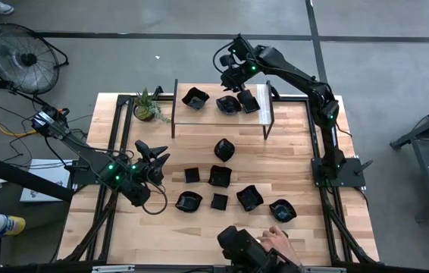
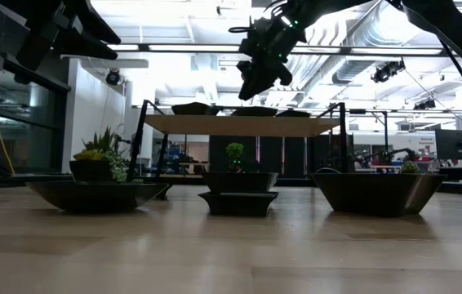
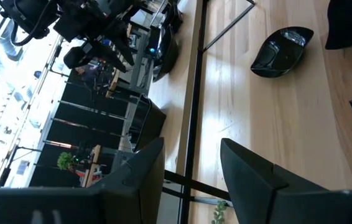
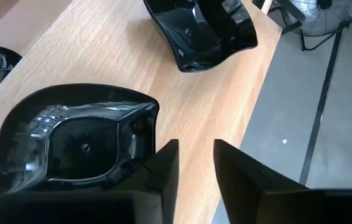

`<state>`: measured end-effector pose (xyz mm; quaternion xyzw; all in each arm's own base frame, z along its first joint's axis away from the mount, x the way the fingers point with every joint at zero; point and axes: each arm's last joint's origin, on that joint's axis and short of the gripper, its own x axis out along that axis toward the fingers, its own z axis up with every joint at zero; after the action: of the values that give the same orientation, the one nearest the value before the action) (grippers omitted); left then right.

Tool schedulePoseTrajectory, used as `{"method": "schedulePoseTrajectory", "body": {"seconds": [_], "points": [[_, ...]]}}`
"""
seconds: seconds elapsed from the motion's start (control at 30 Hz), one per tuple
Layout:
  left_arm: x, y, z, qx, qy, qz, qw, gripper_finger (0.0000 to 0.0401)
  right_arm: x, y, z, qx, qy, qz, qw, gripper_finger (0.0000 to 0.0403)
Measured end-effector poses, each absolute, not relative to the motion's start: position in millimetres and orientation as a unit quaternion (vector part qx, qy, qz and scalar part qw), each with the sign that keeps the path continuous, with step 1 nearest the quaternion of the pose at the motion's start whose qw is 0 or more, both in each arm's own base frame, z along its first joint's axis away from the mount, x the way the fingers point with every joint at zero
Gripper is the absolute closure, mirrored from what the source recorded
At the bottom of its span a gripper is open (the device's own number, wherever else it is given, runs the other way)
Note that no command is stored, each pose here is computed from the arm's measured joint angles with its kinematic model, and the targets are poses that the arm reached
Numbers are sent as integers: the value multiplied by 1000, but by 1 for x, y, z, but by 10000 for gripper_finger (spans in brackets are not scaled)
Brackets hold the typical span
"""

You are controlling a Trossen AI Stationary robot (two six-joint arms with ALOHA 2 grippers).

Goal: Pick & Place Mini shaped plates
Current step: Stack the black leaf-shaped plate on top of the black leaf-shaped plate on the shelf

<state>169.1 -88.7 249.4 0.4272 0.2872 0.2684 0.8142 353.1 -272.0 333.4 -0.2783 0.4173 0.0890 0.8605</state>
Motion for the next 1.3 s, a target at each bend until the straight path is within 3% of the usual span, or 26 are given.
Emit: {"method": "schedulePoseTrajectory", "body": {"seconds": [0.27, 0.47, 0.63, 1.03, 1.3], "points": [[169, -89, 249, 427, 287, 268, 814, 249, 339, -261, 363, -266, 400, 53, 875, 290], [169, -89, 249, 427, 287, 269, 814, 249, 318, -242, 401, -196, 374, 0, 907, 290], [169, -89, 249, 424, 290, 263, 817, 249, 306, -225, 411, -137, 387, 5, 912, 290], [170, -90, 248, 416, 298, 242, 825, 249, 320, -165, 391, -26, 468, 113, 876, 290], [169, -90, 247, 417, 305, 226, 825, 249, 342, -110, 333, 42, 558, 186, 808, 290]]}}
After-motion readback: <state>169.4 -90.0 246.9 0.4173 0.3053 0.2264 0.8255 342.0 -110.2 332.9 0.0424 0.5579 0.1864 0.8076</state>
